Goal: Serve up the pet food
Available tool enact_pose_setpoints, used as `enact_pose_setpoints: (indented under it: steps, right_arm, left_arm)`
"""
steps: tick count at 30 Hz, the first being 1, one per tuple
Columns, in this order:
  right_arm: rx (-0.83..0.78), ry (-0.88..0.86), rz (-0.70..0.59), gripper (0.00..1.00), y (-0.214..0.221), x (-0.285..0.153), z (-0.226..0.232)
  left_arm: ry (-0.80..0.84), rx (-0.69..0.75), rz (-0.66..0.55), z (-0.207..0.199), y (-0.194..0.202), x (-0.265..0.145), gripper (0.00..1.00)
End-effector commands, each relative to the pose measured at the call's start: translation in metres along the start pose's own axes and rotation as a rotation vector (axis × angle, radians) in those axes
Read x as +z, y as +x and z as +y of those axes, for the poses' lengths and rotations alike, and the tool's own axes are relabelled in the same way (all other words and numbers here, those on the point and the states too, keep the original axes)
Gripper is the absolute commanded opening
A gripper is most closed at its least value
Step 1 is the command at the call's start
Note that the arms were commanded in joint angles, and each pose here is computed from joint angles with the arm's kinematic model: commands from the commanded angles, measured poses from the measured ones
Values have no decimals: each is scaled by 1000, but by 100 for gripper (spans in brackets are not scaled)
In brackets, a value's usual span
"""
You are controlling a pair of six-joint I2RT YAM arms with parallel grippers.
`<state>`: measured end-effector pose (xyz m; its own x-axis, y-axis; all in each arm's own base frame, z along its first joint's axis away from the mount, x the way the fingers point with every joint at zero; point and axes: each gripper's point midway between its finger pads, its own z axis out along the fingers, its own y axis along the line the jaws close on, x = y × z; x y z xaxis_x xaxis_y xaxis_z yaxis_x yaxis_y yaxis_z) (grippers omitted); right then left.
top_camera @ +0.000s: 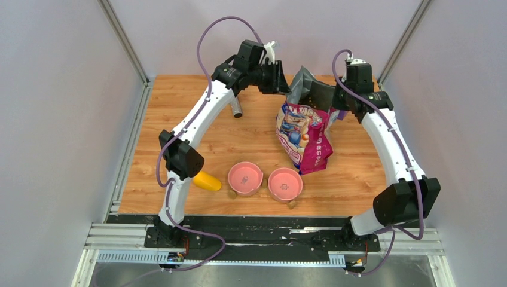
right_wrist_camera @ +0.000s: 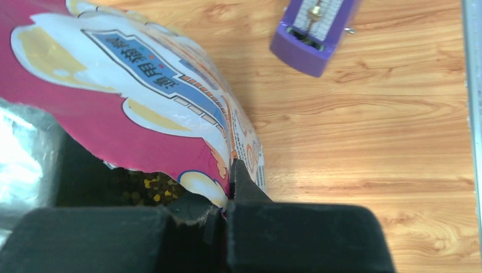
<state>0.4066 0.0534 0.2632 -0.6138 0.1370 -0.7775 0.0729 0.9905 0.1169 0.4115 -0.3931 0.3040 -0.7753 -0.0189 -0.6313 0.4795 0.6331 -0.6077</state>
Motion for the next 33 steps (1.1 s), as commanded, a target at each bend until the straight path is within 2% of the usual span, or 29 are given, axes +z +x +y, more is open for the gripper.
enact_pose_setpoints:
  steps: [1, 5, 12, 19, 20, 22, 26, 28, 33]
  right_arm:
    - [43, 100, -268, 0, -78, -36, -33]
    - [26, 112, -301, 0, -87, -36, -39]
    - [-53, 52, -380, 0, -110, -39, -32]
    - [-105, -54, -421, 0, -126, -37, -12]
    - [-95, -77, -412, 0, -123, -36, -8]
    - [-63, -129, -390, 1, -116, -39, 0]
    - [-11, -217, -364, 27, -116, -62, 16]
    - [4, -269, -370, 43, -118, -77, 26]
    - [19, -427, -387, 68, -120, -112, 52]
  left_arm:
    - [133, 29, -64, -37, -20, -21, 47]
    - [106, 69, -104, -35, -29, -30, 63]
    - [36, 61, -157, -13, -40, -59, 71]
    - [-154, 13, -207, 40, -29, -111, 82]
    - [-196, -12, -175, 57, -15, -109, 83]
    - [-284, -38, -188, 78, -2, -134, 87]
    - [-531, -167, -156, 145, 48, -169, 95]
    - [-646, -256, -149, 177, 76, -189, 97]
    - [-842, -433, -108, 229, 140, -221, 98]
